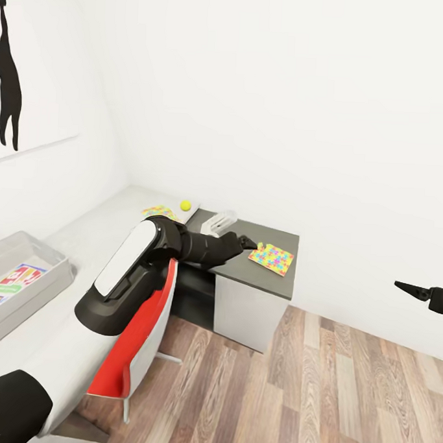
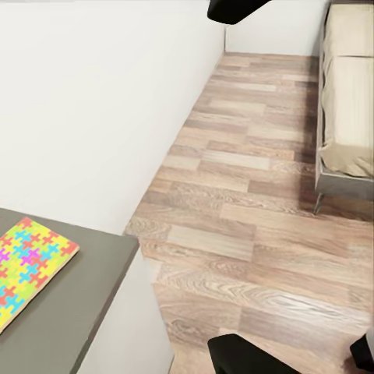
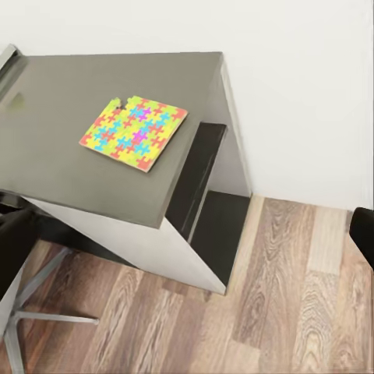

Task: Put all the toys in the child's room - the three board games (two on the bed and one on the table), the two jigsaw puzzles on the table, and the tennis ball on the table - inside the toy box on the table in the child's room.

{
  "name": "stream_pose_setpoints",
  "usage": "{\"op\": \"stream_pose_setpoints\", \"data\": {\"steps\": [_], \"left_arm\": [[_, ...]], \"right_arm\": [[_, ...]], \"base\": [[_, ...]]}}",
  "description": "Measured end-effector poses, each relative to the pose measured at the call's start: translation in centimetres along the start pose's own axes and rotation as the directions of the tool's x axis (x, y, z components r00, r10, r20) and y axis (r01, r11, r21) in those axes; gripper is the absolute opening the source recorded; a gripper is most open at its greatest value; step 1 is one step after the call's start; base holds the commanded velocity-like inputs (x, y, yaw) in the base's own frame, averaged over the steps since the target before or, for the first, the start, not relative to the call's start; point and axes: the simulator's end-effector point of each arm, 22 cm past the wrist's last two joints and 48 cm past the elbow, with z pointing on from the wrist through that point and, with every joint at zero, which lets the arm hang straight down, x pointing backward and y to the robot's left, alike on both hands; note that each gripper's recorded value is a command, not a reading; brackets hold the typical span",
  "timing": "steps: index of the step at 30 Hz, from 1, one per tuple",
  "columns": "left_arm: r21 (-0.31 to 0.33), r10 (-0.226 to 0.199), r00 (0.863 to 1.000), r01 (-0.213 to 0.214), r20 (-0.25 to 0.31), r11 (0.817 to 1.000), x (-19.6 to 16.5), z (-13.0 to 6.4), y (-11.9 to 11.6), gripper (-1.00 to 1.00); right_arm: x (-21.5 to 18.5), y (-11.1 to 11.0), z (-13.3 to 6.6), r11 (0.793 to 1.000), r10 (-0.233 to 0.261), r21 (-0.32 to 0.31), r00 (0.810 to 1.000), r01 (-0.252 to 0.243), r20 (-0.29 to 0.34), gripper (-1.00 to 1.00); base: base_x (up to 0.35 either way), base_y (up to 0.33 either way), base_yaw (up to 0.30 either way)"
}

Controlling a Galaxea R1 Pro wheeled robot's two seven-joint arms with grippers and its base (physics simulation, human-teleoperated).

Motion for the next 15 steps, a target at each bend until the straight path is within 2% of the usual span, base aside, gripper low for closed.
{"op": "stream_pose_setpoints", "data": {"steps": [4, 9, 14, 15], "left_arm": [[-0.006, 0.004, 1.0, -0.004, 0.004, 1.0, -0.1, -0.2, 0.1, 1.0], [-0.014, 0.006, 1.0, -0.006, 0.007, 1.0, -0.1, -0.4, 0.3, 1.0], [-0.047, 0.006, 1.0, -0.005, 0.02, 0.999, -0.5, -0.2, 1.2, 1.0], [-0.072, 0.006, 0.999, -0.004, 0.031, 0.997, -0.5, 0.1, 2.1, 1.0]], "right_arm": [[-0.2, 0.1, -0.2, 1.0, -0.001, -0.001, 1.0, 0.001, 0.005, 1.0], [-0.3, 0.3, -0.4, 1.0, -0.004, -0.004, 1.0, 0.004, 0.008, 1.0], [-0.3, 0.7, -0.4, 1.0, -0.009, -0.011, 1.0, 0.009, 0.005, 1.0], [-0.1, 0.9, -0.2, 1.0, -0.013, -0.016, 1.0, 0.013, -0.001, 1.0]], "base": [[0.154, 0.0, -0.22], [0.308, 0.0, -0.22], [0.298, 0.0, -0.22], [0.112, 0.0, -0.22]]}}
